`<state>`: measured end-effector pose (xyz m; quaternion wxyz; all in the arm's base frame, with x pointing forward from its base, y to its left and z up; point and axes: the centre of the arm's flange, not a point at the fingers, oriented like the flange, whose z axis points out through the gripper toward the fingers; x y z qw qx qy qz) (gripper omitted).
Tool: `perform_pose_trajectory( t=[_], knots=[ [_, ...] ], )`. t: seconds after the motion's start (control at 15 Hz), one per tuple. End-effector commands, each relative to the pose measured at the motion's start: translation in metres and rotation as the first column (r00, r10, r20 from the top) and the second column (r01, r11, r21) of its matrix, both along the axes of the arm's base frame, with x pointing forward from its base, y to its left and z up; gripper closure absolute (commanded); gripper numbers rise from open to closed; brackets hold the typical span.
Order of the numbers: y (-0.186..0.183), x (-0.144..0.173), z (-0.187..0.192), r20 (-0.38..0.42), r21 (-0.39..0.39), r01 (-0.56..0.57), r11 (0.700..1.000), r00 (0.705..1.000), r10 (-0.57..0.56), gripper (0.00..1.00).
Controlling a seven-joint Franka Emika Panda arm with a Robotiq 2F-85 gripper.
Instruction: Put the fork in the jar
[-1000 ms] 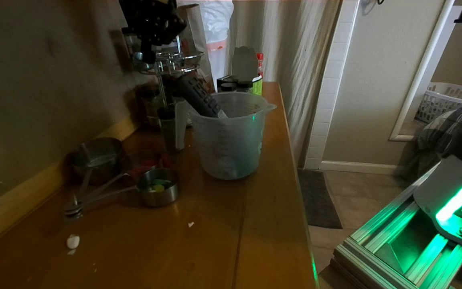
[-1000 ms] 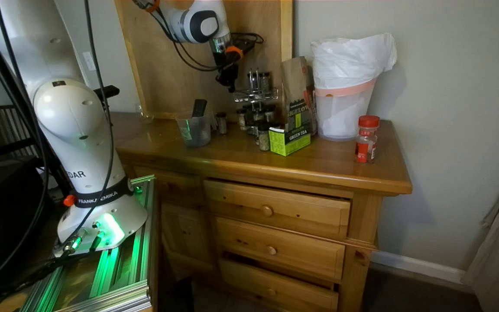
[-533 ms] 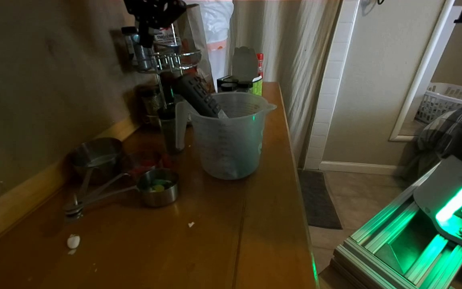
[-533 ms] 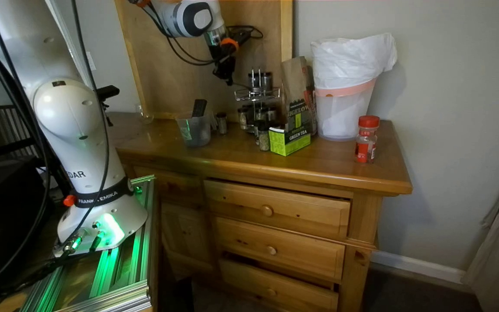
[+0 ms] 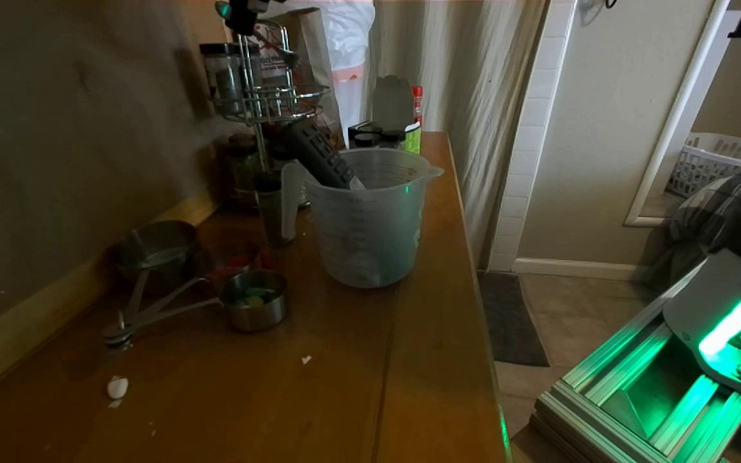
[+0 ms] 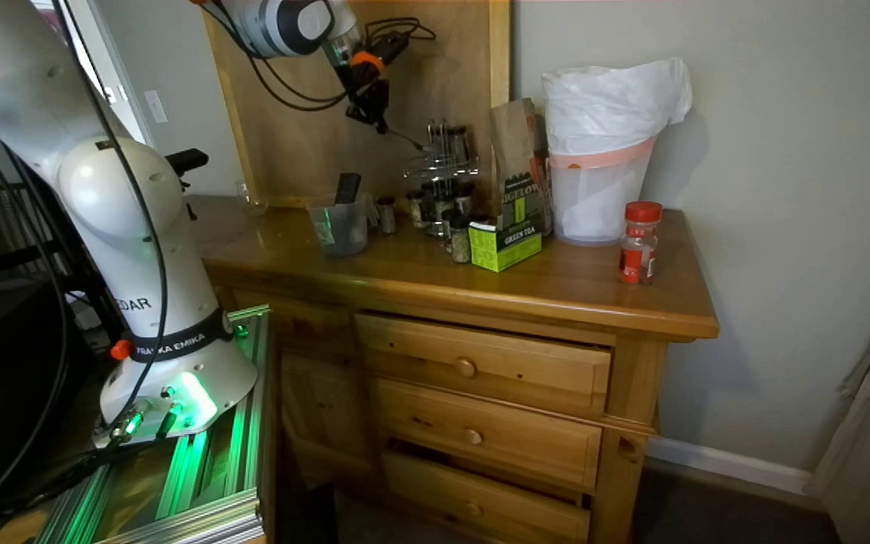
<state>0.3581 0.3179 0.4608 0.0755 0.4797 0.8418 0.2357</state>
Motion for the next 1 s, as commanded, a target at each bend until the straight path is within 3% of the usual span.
perform_pose_trajectory(
  t=[0.0,0.2,0.4,0.53,0.73,0.93],
  knots=[
    [-0.014,-0.017,-0.001,-0.078,-0.036,0.068,0.997,0.994,-0.070,0.98],
    [-0.014,-0.032,0.001,-0.119,0.007,0.043,0.999,0.992,-0.041,0.98],
    [-0.011,-0.065,0.014,-0.093,0.051,0.044,0.998,0.995,-0.039,0.98],
    [-0.018,-0.095,0.020,-0.069,0.083,0.102,0.991,0.993,-0.097,0.98],
    [-0.044,-0.138,0.019,-0.134,0.146,0.266,0.953,0.960,-0.247,0.98],
    [-0.076,-0.169,0.006,-0.164,0.293,0.255,0.922,0.963,-0.214,0.98]
  ],
)
